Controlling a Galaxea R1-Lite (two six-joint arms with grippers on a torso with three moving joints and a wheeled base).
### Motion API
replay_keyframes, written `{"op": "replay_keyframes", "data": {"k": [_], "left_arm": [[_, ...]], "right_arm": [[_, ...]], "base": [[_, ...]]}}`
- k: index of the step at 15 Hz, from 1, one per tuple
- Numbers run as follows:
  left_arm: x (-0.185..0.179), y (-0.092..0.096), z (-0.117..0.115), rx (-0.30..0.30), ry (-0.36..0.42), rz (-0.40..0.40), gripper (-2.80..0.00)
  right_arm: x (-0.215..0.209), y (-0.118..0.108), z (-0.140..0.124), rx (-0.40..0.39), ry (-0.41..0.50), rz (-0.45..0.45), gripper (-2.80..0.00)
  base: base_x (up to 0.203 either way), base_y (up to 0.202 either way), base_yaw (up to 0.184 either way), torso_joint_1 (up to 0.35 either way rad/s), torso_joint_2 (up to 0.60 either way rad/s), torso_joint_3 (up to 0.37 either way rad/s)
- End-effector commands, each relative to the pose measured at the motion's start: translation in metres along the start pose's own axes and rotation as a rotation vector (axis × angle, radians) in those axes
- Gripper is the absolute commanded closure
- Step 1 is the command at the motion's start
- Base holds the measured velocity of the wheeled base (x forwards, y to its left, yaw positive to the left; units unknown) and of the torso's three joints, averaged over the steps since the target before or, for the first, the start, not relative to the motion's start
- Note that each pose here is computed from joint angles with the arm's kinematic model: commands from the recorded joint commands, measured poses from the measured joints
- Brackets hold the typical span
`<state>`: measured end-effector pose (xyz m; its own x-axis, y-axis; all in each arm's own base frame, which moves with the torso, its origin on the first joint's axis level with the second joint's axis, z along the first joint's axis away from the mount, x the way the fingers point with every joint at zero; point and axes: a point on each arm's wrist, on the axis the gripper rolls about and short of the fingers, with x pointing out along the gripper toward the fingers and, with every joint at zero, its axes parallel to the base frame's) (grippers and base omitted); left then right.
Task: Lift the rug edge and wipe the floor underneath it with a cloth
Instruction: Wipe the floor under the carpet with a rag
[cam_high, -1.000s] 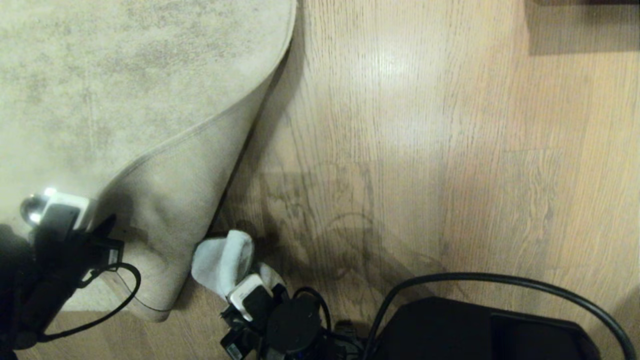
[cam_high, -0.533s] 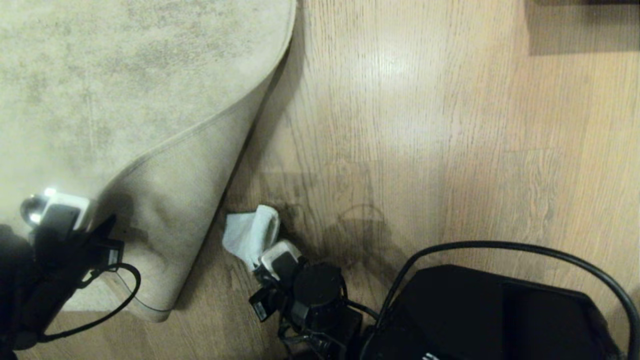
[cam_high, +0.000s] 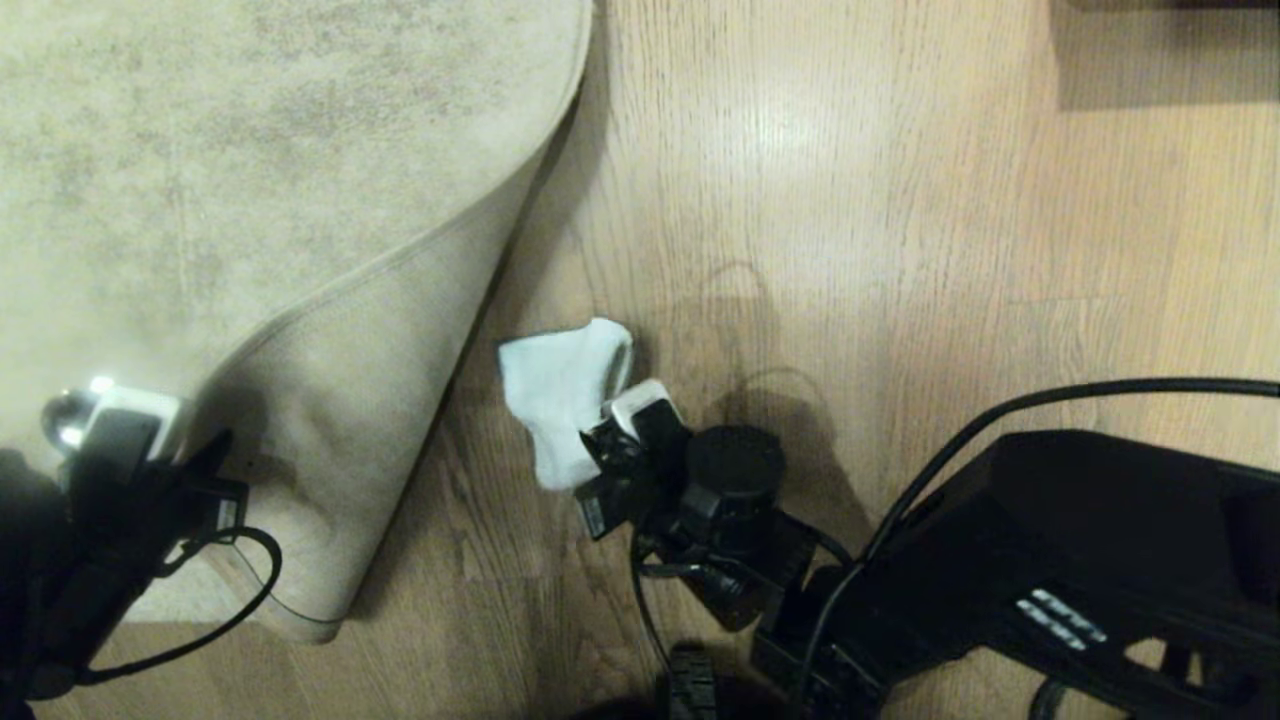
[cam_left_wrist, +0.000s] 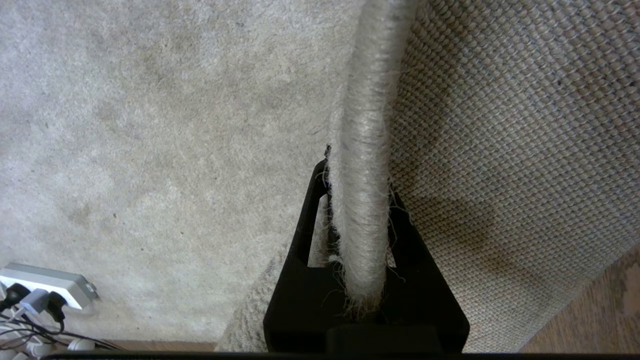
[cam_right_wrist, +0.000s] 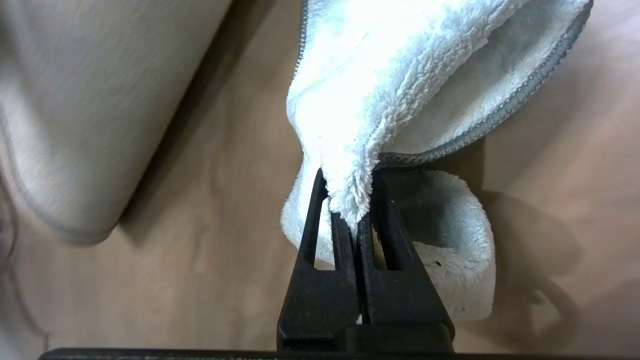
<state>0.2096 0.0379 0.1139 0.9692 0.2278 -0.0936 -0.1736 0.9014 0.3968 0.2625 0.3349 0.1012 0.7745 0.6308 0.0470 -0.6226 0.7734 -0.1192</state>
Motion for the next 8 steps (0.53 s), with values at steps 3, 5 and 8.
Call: {"op": "replay_keyframes", "data": {"k": [3, 5, 8], "left_arm": [[0.000, 0.000, 0.001, 0.005, -0.007, 0.004, 0.00], [0.000, 0.000, 0.001, 0.006, -0.007, 0.002, 0.00], [0.000, -0.002, 0.002, 0.009, -0.012, -0.008, 0.00]], "right_arm": [[-0.035, -0.042, 0.046, 0.009, -0.058, -0.079, 0.00], [-0.048, -0.053, 0.054, 0.007, -0.060, -0.102, 0.00], [-0.064, -0.061, 0.062, 0.006, -0.061, -0.113, 0.00]], "base": [[0.000, 0.000, 0.000, 0.000, 0.00, 0.000], [0.000, 0.000, 0.000, 0.000, 0.00, 0.000], [0.000, 0.000, 0.000, 0.000, 0.00, 0.000]]}}
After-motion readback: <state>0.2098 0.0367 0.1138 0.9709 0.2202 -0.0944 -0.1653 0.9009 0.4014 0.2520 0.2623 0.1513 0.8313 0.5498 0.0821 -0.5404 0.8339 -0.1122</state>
